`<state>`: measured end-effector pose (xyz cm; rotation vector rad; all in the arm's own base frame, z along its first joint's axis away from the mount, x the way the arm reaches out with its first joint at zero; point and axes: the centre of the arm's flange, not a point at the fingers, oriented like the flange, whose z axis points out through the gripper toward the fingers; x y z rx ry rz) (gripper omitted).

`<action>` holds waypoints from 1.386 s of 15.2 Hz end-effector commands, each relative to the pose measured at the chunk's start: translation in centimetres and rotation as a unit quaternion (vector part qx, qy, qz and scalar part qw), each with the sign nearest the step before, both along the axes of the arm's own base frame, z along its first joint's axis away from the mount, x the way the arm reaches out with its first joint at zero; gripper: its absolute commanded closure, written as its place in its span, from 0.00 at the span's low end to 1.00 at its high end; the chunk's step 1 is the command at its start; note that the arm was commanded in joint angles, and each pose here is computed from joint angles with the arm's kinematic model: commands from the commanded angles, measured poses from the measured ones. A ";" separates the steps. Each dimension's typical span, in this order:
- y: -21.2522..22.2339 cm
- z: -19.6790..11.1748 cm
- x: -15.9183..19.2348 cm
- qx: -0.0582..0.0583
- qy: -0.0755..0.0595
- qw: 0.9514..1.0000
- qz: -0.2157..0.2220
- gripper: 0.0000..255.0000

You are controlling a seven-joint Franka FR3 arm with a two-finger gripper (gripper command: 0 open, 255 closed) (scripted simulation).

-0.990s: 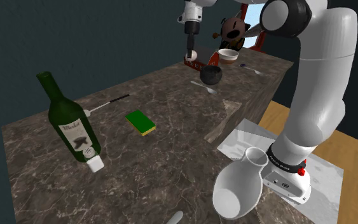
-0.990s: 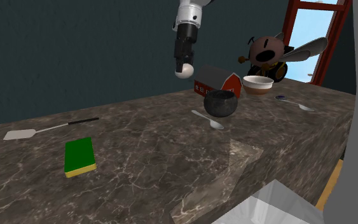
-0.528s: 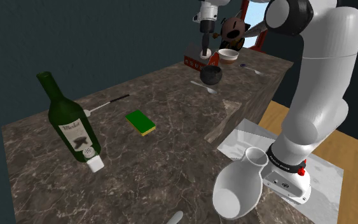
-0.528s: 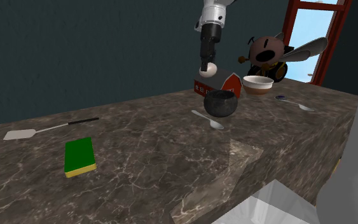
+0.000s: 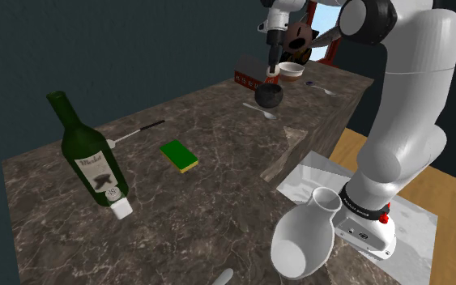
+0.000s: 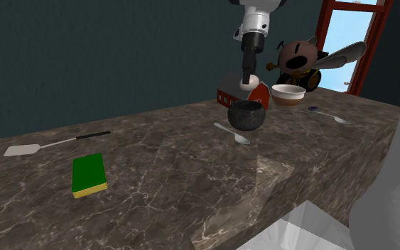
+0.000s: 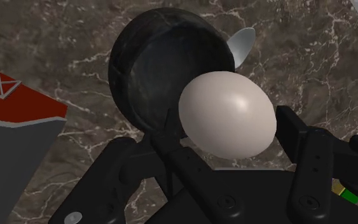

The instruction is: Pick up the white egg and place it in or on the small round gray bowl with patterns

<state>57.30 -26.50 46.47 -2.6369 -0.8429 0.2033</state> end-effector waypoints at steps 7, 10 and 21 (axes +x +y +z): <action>-0.1 -4.1 -0.1 0.000 0.000 1.000 0.000 1.00; -0.1 -5.1 -0.1 0.000 0.000 1.000 0.000 1.00; -0.1 -5.1 -0.1 0.000 0.000 1.000 0.000 0.00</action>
